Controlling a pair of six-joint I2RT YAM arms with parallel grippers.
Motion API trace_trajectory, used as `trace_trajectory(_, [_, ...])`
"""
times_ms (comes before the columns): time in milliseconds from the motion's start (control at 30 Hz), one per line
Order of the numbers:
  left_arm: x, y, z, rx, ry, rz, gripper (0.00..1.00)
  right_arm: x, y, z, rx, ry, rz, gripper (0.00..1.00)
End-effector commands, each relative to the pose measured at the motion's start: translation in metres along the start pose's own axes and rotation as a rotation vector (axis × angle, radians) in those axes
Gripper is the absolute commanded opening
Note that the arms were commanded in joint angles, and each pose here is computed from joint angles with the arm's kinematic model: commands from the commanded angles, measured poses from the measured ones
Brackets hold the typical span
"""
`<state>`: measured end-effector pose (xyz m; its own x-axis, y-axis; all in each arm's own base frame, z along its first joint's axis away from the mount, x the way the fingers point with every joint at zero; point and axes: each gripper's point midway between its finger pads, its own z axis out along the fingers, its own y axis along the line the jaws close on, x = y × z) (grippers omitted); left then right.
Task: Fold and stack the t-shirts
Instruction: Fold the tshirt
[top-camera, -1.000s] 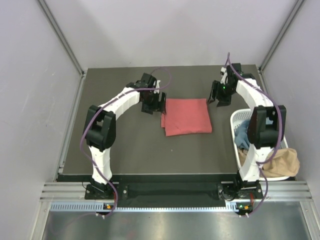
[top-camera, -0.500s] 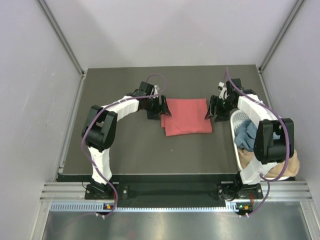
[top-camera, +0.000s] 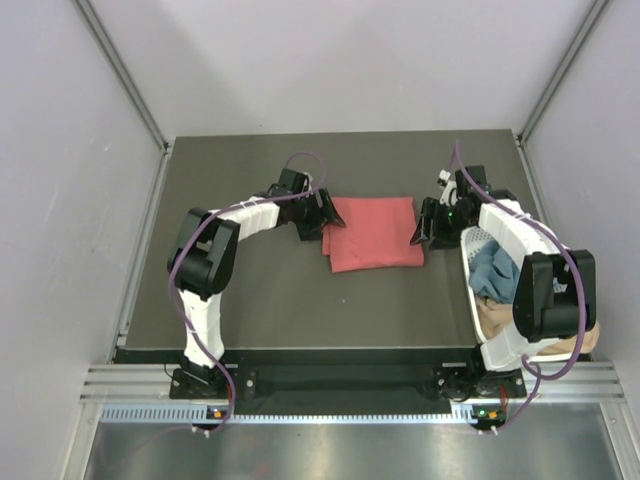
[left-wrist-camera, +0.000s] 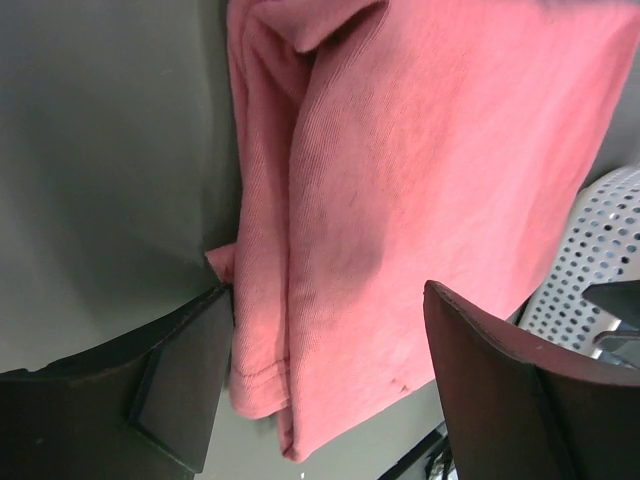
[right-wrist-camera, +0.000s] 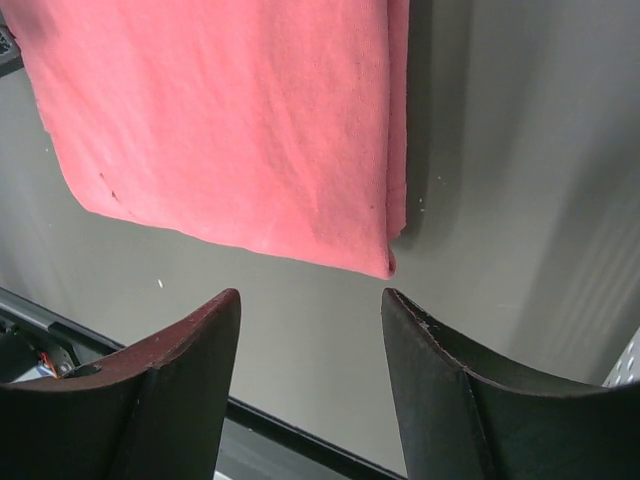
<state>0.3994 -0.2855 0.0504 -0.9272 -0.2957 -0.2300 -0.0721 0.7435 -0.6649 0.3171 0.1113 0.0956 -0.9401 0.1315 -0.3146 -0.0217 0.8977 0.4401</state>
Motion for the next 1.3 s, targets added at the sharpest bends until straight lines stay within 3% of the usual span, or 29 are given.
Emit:
trace_trajectory(0, [-0.001,-0.003,0.011,0.041,-0.026,-0.053,0.80,-0.012,0.012,-0.011,-0.039,-0.071,-0.055,0.59])
trace_trajectory(333, [0.012,0.003,0.023,0.080,-0.031,-0.122,0.73,-0.004,0.016,-0.012,-0.066,-0.075,-0.048,0.59])
trace_trajectory(500, [0.017,0.011,0.028,0.070,-0.048,-0.162,0.60,0.007,0.014,-0.012,-0.070,-0.067,-0.041,0.59])
trace_trajectory(533, [0.017,0.013,0.028,0.068,-0.052,-0.169,0.50,0.009,0.014,-0.012,-0.071,-0.065,-0.041,0.59])
trace_trajectory(733, [0.018,0.024,0.034,0.046,-0.063,-0.176,0.15,0.021,0.016,-0.016,-0.089,-0.064,-0.037,0.59])
trace_trajectory(767, [0.018,0.026,0.033,0.045,-0.066,-0.181,0.00,0.022,0.018,-0.019,-0.097,-0.069,-0.040,0.59])
trace_trajectory(1033, [-0.010,0.067,-0.001,-0.081,-0.094,-0.121,0.00,0.051,0.036,-0.032,-0.132,-0.041,-0.110,0.59])
trace_trajectory(1267, [-0.058,0.110,-0.033,-0.261,-0.099,0.065,0.00,0.077,0.057,-0.039,-0.236,-0.033,-0.122,0.59])
